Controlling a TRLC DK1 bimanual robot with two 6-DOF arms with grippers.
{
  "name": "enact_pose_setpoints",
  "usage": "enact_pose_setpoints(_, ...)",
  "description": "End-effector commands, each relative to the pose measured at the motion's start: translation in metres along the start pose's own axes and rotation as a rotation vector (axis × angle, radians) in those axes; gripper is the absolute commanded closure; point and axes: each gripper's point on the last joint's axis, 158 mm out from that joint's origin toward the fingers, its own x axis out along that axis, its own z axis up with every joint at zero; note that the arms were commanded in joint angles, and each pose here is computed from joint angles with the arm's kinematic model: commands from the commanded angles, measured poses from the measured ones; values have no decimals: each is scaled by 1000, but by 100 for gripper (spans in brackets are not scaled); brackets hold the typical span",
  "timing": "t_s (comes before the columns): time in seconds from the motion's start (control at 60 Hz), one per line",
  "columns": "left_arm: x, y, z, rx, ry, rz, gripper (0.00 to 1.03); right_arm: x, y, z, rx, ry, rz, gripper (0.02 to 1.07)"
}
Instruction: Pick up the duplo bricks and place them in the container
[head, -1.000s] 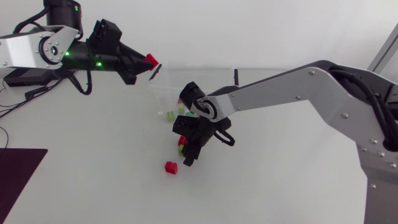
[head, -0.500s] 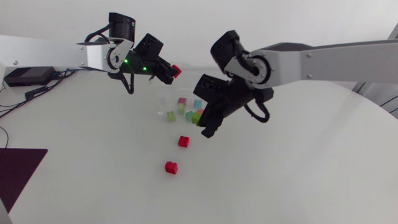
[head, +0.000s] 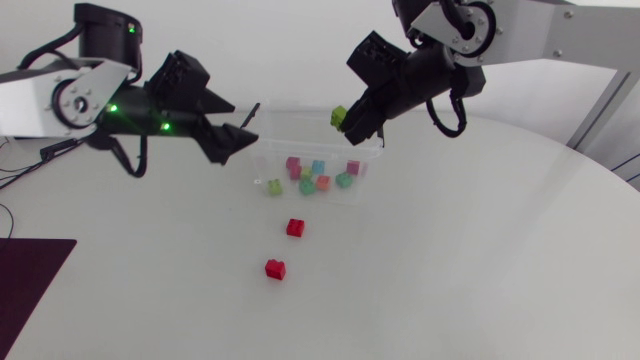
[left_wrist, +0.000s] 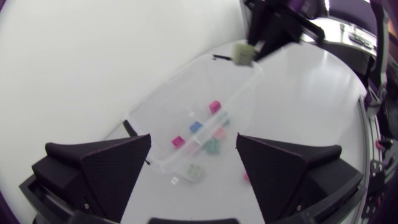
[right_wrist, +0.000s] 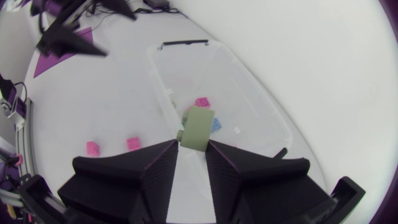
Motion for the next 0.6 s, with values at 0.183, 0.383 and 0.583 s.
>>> enact_pose_setpoints(0.183, -16, -112, -105, 191, 203, -288, 7, 33, -42, 10, 95, -37, -51, 73)
enact_pose_setpoints(0.383, -6, -154, -140, 224, 276, -438, 10, 68, -54, 6, 124, -26, -64, 73)
enact_pose_setpoints(0.583, 6, -181, -154, 250, 309, -535, 12, 83, -67, 2, 131, -7, -97, 11)
